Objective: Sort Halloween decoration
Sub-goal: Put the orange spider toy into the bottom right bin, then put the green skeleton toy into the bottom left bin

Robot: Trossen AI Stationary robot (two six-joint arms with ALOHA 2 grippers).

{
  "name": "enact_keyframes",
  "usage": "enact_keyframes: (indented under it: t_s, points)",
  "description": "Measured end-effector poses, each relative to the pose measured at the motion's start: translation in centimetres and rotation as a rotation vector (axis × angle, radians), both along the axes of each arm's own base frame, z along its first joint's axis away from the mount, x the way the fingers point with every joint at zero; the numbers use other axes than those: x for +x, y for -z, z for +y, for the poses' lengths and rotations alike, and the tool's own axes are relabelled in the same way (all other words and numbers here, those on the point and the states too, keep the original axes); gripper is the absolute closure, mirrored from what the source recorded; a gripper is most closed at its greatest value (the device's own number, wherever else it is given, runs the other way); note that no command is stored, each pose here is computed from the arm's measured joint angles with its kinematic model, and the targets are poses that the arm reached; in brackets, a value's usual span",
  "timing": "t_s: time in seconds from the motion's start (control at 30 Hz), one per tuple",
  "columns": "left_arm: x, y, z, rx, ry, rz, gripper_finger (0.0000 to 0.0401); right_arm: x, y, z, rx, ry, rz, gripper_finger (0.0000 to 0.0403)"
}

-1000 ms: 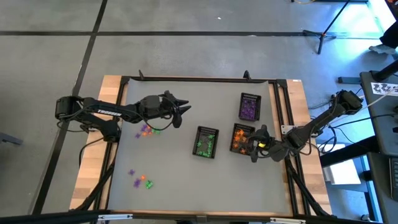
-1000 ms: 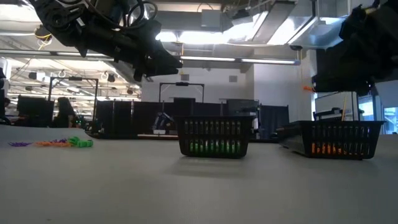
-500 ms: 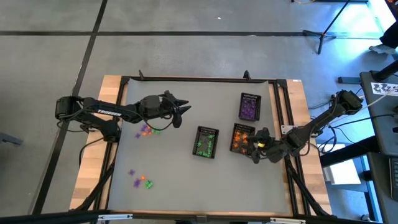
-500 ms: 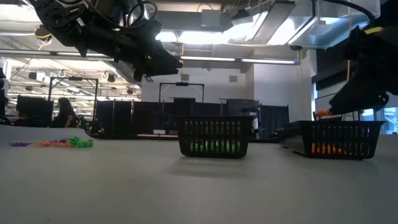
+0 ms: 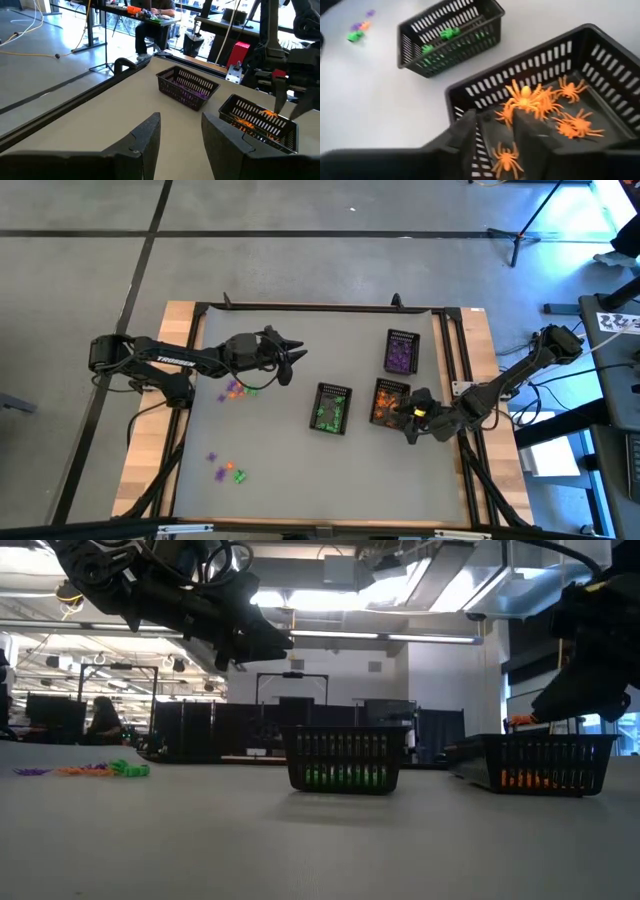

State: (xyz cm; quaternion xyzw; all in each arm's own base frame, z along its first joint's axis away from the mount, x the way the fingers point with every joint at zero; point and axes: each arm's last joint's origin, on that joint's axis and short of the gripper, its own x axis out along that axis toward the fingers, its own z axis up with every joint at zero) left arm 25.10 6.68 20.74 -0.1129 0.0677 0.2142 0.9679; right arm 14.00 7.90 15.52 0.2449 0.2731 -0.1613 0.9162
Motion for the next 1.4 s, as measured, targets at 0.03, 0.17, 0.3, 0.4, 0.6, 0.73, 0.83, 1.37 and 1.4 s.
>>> enact_keyframes:
  t_s: [0.03, 0.17, 0.3, 0.4, 0.6, 0.73, 0.83, 1.37, 1.4]
  points:
    - [0.0, 0.0, 0.0, 0.0, 0.0, 0.0, 0.0266, 0.0, 0.1, 0.0, -0.01, -0.003, 0.008, 0.0308]
    - [0.0, 0.0, 0.0, 0.0, 0.0, 0.0, 0.0266, 0.0, 0.0, 0.0, -0.068, -0.051, 0.019, 0.039]
    - [0.0, 0.0, 0.0, 0.0, 0.0, 0.0, 0.0266, 0.0, 0.0, 0.0, -0.089, -0.059, 0.02, 0.0382]
    - [0.0, 0.0, 0.0, 0.0, 0.0, 0.0, 0.0266, 0.0, 0.0, -0.1, -0.119, -0.053, 0.019, 0.038]
    - [0.0, 0.0, 0.0, 0.0, 0.0, 0.0, 0.0266, 0.3, -0.7, 0.1, -0.258, -0.128, 0.067, 0.038]
    - [0.0, 0.0, 0.0, 0.0, 0.0, 0.0, 0.0266, 0.8, -1.4, 0.3, -0.374, -0.121, 0.163, 0.038]
    - [0.0, 0.0, 0.0, 0.0, 0.0, -0.001, 0.0266, 1.5, -2.0, 0.7, -0.457, -0.124, 0.243, 0.0379]
    - [0.0, 0.0, 0.0, 0.0, 0.0, 0.0, 0.0266, 4.7, -6.8, 3.2, -0.573, -0.241, 0.395, 0.0311]
    - [0.0, 0.0, 0.0, 0.0, 0.0, -0.001, 0.0266, 4.9, -7.0, 3.3, -0.562, -0.23, 0.365, 0.0297]
